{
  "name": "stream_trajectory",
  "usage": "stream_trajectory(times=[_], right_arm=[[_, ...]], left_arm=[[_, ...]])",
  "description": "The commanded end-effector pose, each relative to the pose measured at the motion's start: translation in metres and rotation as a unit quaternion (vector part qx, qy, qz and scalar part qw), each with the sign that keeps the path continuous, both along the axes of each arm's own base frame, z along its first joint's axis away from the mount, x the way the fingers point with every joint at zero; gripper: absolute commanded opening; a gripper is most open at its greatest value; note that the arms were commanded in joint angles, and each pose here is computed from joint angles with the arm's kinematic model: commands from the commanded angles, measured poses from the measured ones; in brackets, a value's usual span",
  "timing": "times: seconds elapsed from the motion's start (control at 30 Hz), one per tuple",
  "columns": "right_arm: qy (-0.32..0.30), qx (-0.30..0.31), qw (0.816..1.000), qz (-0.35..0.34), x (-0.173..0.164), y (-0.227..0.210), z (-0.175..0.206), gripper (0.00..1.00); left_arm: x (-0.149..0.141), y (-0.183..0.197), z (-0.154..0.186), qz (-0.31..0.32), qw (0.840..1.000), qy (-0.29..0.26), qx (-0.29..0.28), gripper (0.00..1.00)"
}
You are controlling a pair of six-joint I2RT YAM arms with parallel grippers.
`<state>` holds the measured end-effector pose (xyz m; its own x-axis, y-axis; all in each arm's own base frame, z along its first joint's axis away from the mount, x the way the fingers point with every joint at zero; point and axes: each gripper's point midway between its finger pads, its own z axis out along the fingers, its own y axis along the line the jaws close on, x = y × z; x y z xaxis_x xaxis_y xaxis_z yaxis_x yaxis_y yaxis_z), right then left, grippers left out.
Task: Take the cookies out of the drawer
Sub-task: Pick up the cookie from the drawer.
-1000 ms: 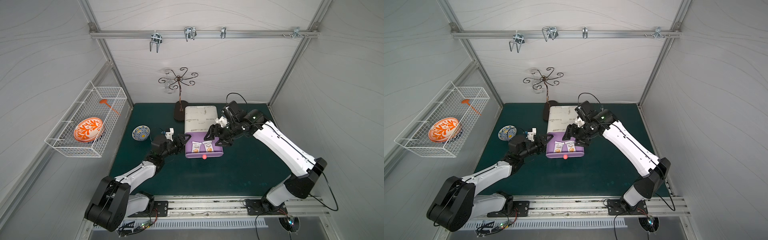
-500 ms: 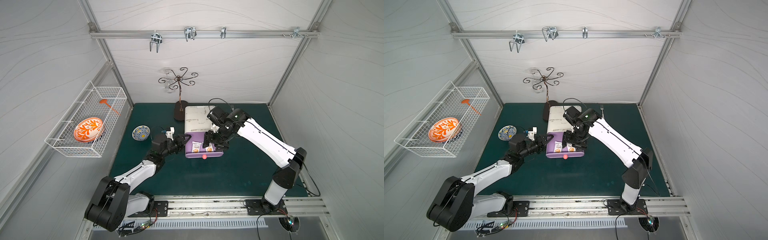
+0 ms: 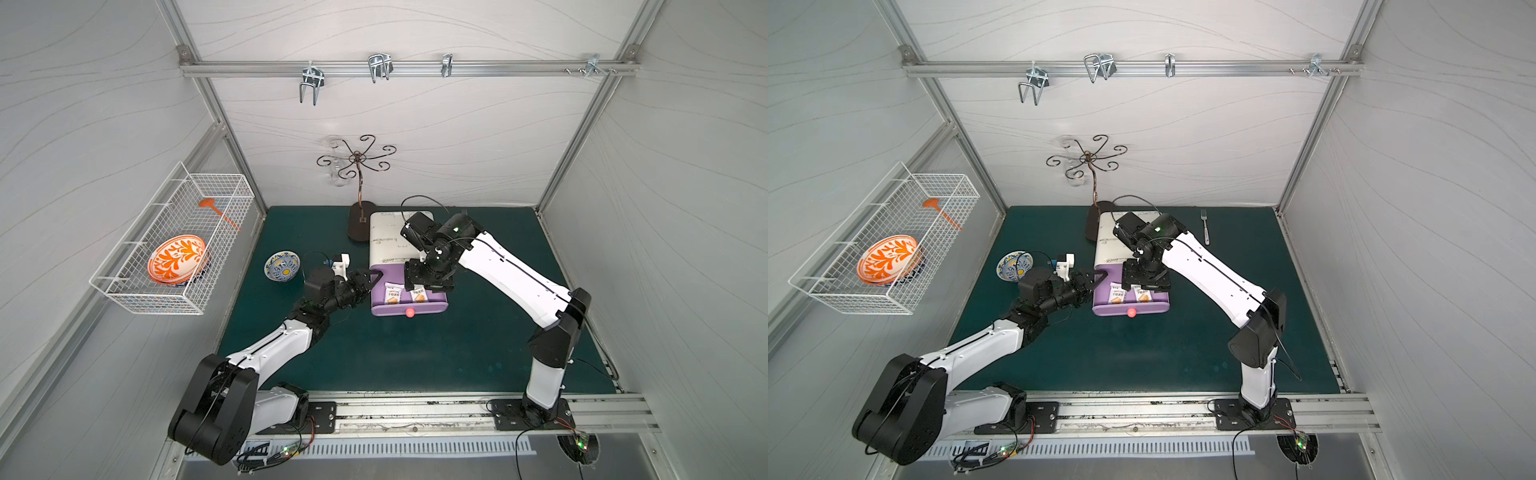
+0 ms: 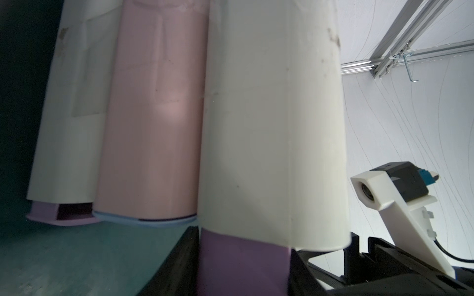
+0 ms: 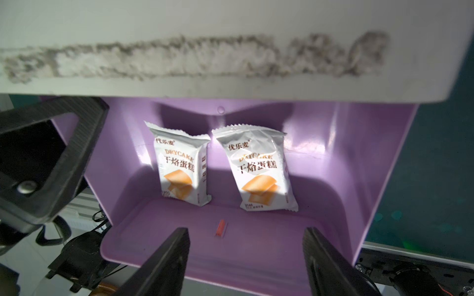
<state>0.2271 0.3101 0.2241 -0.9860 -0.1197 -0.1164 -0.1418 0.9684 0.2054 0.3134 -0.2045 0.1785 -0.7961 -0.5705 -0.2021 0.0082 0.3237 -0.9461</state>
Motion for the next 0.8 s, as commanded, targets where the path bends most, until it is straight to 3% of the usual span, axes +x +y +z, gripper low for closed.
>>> stream_trajectory(times=[0.0,0.77], right_arm=[[-0.006,-0.039,0.999,0.014,-0.001,-0.007,-0.007,0.75],[-0.028,-0.102,0.994,0.024,0.012,-0.007,-0.036,0.71]], left_arm=[[0.004,-0.006,0.034,-0.008,0.999,-0.044,-0.014,0.46],[0.005,-0.004,0.03,0.001,0.999,-0.044,-0.009,0.46]])
